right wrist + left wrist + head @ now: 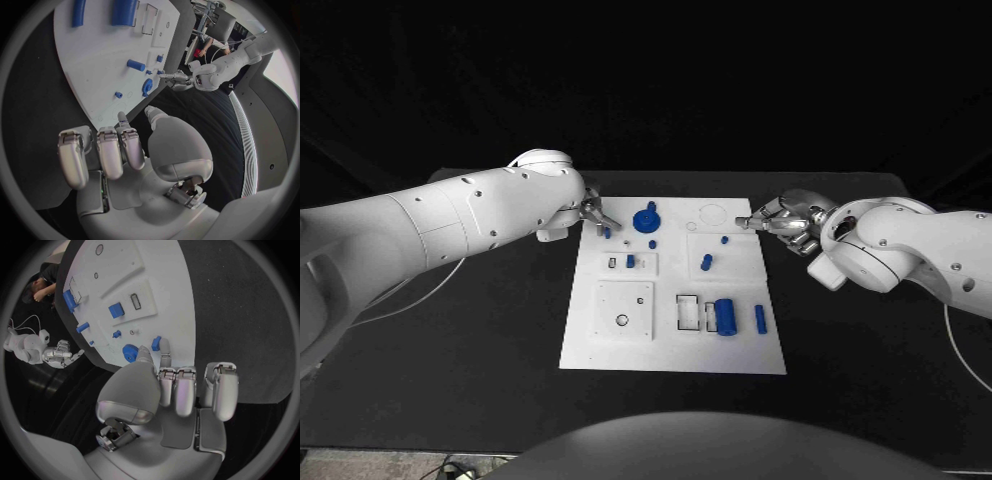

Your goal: Assemble the parts on the task board

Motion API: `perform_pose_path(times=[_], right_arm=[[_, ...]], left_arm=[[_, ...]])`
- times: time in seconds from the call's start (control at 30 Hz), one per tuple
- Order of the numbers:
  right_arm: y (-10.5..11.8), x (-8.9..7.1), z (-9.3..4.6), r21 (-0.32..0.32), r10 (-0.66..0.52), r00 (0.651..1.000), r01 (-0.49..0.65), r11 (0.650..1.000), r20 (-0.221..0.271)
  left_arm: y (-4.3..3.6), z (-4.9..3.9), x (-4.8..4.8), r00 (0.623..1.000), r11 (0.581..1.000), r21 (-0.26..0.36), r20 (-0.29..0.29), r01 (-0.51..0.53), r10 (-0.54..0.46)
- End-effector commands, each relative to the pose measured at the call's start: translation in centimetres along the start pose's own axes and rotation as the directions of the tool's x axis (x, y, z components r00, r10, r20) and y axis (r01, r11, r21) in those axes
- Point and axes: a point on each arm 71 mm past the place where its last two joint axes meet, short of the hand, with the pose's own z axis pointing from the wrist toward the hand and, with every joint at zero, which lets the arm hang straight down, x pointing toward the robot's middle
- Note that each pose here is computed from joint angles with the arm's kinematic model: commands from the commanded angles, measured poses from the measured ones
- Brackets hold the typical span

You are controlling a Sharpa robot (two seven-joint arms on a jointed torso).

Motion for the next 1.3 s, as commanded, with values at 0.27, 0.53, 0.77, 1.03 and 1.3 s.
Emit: perform_pose_path(times=[0.27,0.53,0.77,1.03,1.3], right_arm=[[-0.01,0.13,0.02,0.001,-0.010,1.000,0.010,1.000,-0.013],[0.05,0.19,0.04,0.001,-0.010,1.000,0.010,1.000,-0.014],[0.08,0.21,0.06,0.000,-0.010,1.000,0.010,1.000,-0.014],[0.05,0.19,0.06,0.001,-0.010,1.000,0.010,1.000,-0.014],[0.06,0.19,0.06,0.000,-0.010,1.000,0.010,1.000,-0.014]], left_arm=[[-0.16,0.01,-0.13,1.000,1.000,0.017,0.012,0.010,-0.010],[-0.20,-0.01,-0.09,1.000,1.000,0.018,0.010,0.008,-0.008],[-0.17,-0.01,-0.09,1.000,1.000,0.016,0.011,0.009,-0.009],[-0.17,-0.01,-0.13,1.000,1.000,0.016,0.016,0.011,-0.011],[-0.19,-0.01,-0.14,1.000,1.000,0.017,0.017,0.012,-0.012]])
